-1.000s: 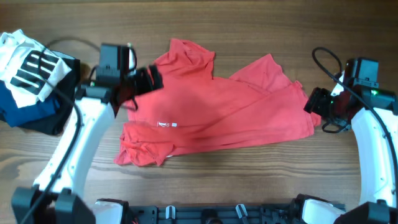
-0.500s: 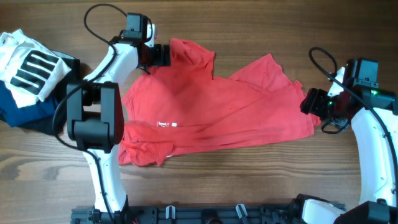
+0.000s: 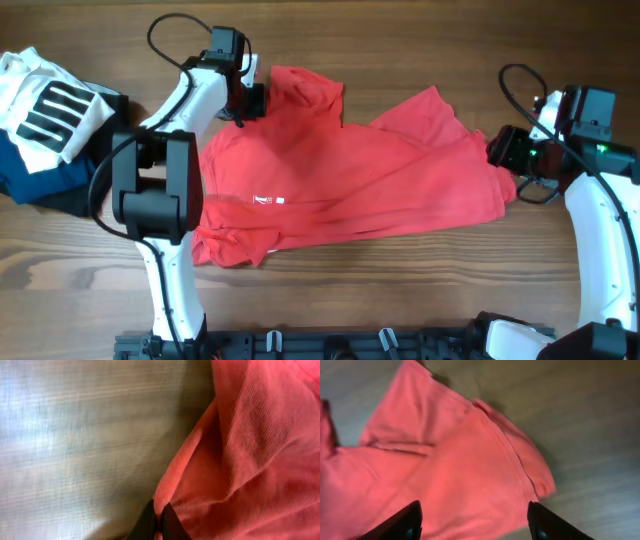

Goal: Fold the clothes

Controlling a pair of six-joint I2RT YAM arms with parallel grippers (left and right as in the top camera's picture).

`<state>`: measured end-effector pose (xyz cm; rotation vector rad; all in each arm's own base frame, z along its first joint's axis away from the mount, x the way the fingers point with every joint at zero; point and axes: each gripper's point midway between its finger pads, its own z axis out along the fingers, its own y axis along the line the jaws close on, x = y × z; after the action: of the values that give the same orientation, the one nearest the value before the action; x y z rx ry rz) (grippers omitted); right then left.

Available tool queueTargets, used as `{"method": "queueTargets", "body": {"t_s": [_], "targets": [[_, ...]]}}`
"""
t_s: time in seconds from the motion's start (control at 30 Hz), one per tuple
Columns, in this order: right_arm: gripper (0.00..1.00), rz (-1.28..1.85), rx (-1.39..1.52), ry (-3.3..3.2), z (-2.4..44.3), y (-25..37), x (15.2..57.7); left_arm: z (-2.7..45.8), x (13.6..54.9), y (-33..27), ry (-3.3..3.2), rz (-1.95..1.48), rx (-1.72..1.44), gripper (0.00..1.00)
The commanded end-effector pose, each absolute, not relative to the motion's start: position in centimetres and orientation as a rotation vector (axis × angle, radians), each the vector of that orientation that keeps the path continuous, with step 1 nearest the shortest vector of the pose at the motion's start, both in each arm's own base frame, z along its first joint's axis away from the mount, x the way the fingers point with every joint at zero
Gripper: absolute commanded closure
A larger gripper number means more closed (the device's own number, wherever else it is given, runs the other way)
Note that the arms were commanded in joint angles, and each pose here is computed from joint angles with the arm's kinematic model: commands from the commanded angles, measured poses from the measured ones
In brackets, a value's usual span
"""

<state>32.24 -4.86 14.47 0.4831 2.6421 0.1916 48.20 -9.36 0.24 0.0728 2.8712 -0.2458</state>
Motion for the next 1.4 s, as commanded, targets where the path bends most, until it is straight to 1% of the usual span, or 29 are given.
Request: {"method": "queueTargets", "body": {"t_s": [0.0, 0.1, 0.17, 0.33, 0.5, 0.67, 0.9, 0.93, 0.97, 1.07, 1.1, 1.17, 1.23, 1.3, 1.37], "targets": [[0.28, 0.357, 0.258, 2.625, 14.0, -2.0, 34.5, 5.6, 47.8, -8.0, 2.823, -0.354, -0.155, 0.96], [0.21, 0.380, 0.162, 2.671, 11.9, -0.8, 37.1, 8.6, 45.9, -6.3, 2.833, -0.420, -0.409, 0.96], [0.17, 0.382, 0.130, 2.680, 10.7, -0.6, 39.6, 9.6, 44.1, -5.7, 2.873, -0.469, -0.482, 0.96], [0.17, 0.391, 0.085, 2.660, 7.2, -0.2, 46.0, 10.8, 40.6, -5.7, 2.974, -0.533, -0.547, 0.96], [0.18, 0.407, 0.021, 2.598, 3.8, 2.4, 50.3, 10.7, 39.0, -6.3, 3.038, -0.532, -0.550, 0.96], [0.19, 0.420, 0.002, 2.551, 1.5, 5.3, 52.3, 10.7, 37.7, -6.5, 3.092, -0.518, -0.566, 0.96], [0.25, 0.342, 0.059, 2.534, 0.7, 4.6, 53.2, 10.6, 37.4, -6.4, 3.103, -0.510, -0.570, 0.96], [0.27, 0.343, 0.059, 2.536, 0.6, 4.6, 53.2, 10.6, 37.4, -6.4, 3.104, -0.510, -0.571, 0.96], [0.39, 0.345, 0.066, 2.555, -0.2, 4.6, 52.9, 10.6, 37.3, -6.4, 3.110, -0.509, -0.570, 0.96], [0.90, 0.355, 0.109, 2.610, -1.8, 4.6, 52.0, 10.6, 37.1, -6.2, 3.116, -0.489, -0.571, 0.96], [0.96, 0.355, 0.112, 2.625, -2.0, 4.6, 51.7, 10.5, 37.1, -6.1, 3.118, -0.481, -0.572, 0.96], [0.96, 0.349, 0.119, 2.654, -1.8, 4.4, 51.0, 10.5, 36.9, -5.9, 3.126, -0.463, -0.575, 0.96], [0.96, 0.311, 0.166, 2.671, -0.4, 3.3, 50.6, 10.5, 36.6, -5.9, 3.137, -0.461, -0.580, 0.96], [0.96, 0.251, 0.274, 2.665, 2.0, 1.5, 50.3, 10.5, 36.0, -5.9, 3.160, -0.457, -0.589, 0.96], [0.96, 0.173, 0.373, 2.625, 6.1, -1.0, 49.8, 10.6, 34.9, -5.9, 3.211, -0.446, -0.567, 0.96]]}}
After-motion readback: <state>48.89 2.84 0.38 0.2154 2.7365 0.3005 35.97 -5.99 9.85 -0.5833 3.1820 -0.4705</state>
